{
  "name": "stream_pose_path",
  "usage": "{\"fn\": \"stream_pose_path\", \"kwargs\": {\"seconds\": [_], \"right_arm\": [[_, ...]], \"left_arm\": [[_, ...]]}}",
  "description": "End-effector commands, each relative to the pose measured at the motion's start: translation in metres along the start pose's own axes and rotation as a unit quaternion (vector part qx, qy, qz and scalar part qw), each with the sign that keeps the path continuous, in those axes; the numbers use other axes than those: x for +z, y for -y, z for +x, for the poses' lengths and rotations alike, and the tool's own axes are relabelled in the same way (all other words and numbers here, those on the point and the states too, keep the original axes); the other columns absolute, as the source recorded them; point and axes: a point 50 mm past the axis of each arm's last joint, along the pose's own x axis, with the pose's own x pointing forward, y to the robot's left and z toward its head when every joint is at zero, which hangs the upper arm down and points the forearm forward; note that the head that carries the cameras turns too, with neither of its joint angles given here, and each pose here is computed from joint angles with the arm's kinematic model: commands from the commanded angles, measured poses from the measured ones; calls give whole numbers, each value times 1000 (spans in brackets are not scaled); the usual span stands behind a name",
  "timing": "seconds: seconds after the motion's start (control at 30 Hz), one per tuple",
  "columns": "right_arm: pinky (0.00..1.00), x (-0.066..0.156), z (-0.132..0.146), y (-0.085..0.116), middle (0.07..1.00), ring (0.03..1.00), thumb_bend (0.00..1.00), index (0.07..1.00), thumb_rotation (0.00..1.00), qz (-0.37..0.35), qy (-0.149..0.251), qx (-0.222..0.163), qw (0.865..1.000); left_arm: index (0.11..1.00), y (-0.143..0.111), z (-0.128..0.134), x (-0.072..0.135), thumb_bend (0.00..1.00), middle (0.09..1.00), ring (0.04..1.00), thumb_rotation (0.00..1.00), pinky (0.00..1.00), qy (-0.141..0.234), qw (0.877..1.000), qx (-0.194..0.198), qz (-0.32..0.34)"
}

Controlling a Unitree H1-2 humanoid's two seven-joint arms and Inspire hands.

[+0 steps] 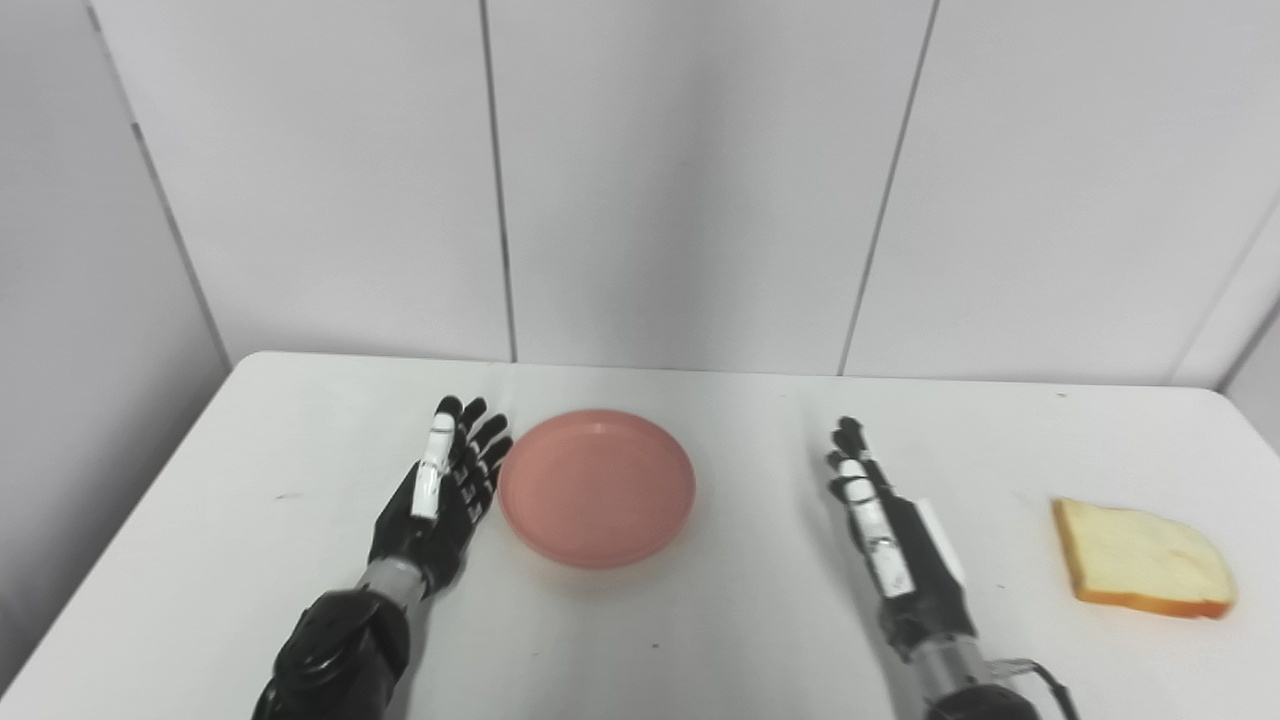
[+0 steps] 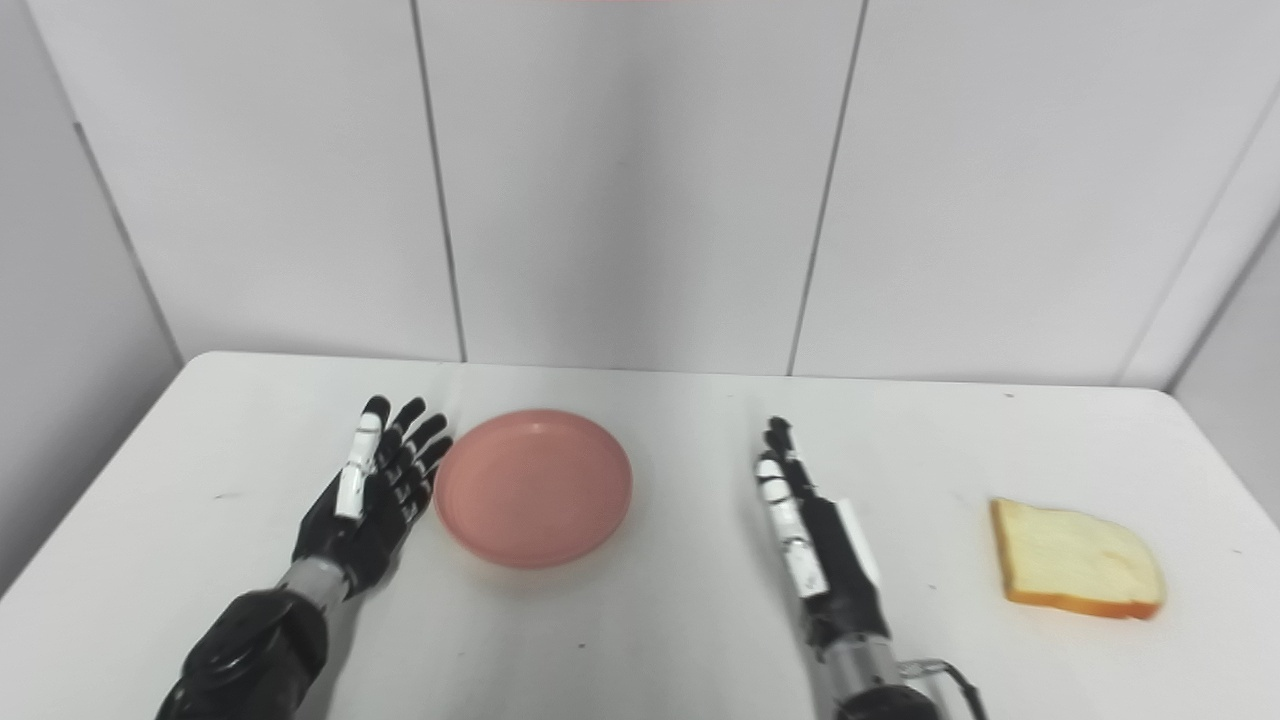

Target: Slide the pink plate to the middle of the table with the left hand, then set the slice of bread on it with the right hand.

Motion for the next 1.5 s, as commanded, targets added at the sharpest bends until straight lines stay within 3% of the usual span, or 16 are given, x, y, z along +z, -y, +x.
{"fn": "stream_pose_path", "kwargs": {"seconds": [0.0,0.43,0.77,1.13,1.47], "right_arm": [[974,24,10,-3,1000,984,208,1000,1000,-1,46,-4,999],[963,35,11,-7,991,982,220,995,1000,-1,54,-9,999],[976,39,11,-7,994,992,235,996,1000,12,52,-10,999],[970,40,12,-5,994,989,241,996,1000,10,51,-11,999],[991,45,12,-2,1000,1000,250,1000,1000,10,60,-4,998]], "left_arm": [[991,18,3,20,602,993,991,1000,999,21,999,-33,11],[998,52,-8,7,565,988,984,1000,998,6,996,-80,38],[1000,59,-10,2,588,999,999,1000,1000,1,992,-113,53],[1000,59,-12,10,593,1000,999,1000,1000,18,993,-103,53],[998,67,-20,27,560,998,994,1000,1000,71,994,-69,41]]}}
